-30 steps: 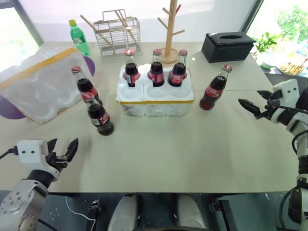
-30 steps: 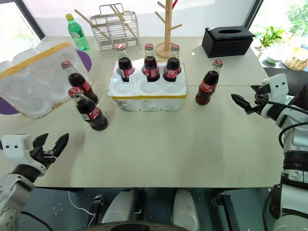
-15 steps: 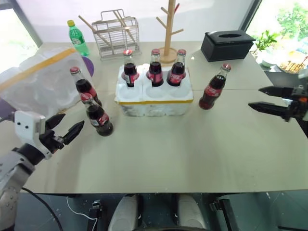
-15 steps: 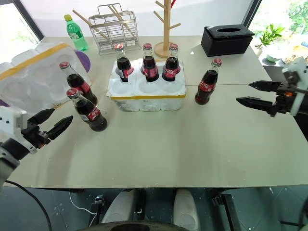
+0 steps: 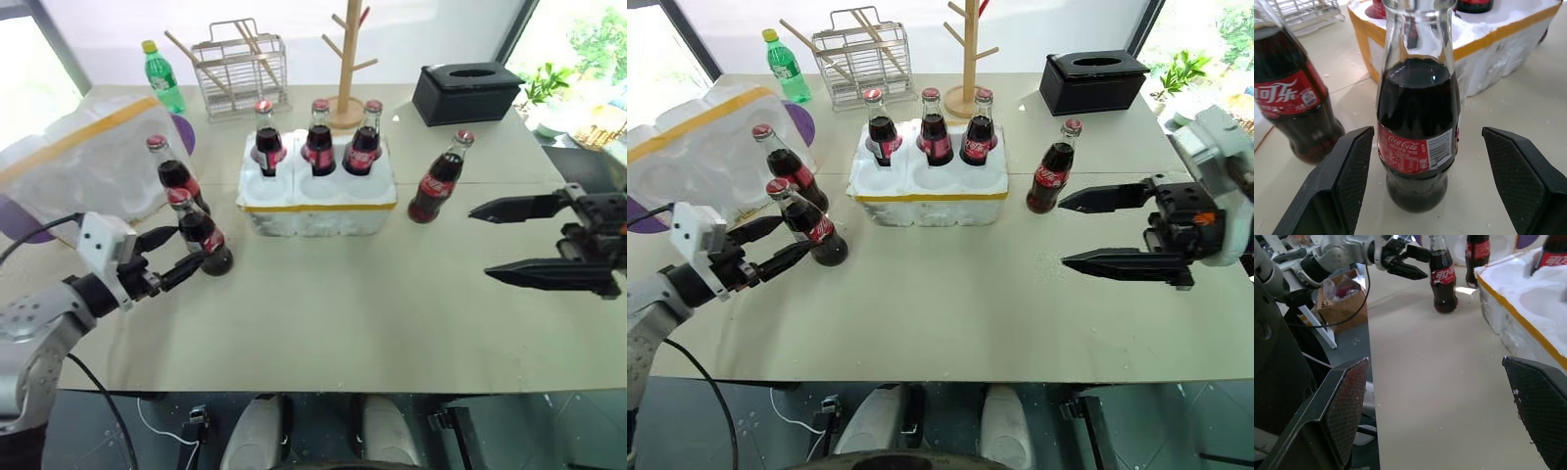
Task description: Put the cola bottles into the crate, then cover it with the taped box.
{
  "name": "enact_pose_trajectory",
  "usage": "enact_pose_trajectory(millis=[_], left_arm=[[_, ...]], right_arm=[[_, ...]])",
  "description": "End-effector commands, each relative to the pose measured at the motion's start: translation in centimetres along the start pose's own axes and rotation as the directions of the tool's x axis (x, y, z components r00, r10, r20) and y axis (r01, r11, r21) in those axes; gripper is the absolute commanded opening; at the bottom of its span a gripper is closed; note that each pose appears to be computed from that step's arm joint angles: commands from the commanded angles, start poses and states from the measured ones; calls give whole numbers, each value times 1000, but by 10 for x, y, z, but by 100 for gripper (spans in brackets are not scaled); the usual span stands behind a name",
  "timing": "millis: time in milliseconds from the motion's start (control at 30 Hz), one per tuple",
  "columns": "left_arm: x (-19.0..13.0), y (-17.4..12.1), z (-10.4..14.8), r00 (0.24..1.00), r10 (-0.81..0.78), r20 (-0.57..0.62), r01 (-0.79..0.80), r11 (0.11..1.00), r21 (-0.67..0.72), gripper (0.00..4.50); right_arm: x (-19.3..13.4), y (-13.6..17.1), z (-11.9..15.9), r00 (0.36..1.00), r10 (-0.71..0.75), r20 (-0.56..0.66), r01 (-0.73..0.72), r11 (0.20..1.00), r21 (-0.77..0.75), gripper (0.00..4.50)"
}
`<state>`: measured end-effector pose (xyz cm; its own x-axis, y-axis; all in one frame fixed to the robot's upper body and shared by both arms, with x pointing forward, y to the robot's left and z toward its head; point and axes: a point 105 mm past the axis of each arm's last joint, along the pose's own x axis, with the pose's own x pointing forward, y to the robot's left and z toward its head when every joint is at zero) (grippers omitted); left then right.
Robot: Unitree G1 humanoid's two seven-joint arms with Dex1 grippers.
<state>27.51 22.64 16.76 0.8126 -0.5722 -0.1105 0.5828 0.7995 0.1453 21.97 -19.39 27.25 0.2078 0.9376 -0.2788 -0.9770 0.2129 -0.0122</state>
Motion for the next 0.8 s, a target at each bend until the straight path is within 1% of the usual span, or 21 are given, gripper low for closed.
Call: enact_pose_trajectory(millis=[33,133,300,333,433,567,700,800], left_arm=[[11,4,5,1000,-2,27,0,999,48,369],[20,2,2,999,-19,27,17,998,66,369],[30,0,-2,999,-29,46,26,998,58,369],[29,1,-2,998,-29,51,26,998,58,346],[26,1,-3,998,-35,49,32,998,57,257],[19,3,-1,999,-40,28,39,998,55,260],[17,-6,16,992,-117,48,116,993,17,260],[23,-26,50,962,-245,117,250,968,-25,260]], right_arm=[[5,5,10,999,20,35,-19,999,-33,450],[9,5,12,998,30,60,-30,999,9,450],[16,0,8,999,-13,48,15,999,-48,450],[17,-1,8,999,-14,48,17,999,-52,450],[18,-2,6,998,-27,49,30,998,-61,450],[19,-6,5,998,-51,48,54,996,-72,450],[20,-8,2,997,-66,51,70,995,-70,450],[21,-8,0,996,-70,48,73,995,-72,450]])
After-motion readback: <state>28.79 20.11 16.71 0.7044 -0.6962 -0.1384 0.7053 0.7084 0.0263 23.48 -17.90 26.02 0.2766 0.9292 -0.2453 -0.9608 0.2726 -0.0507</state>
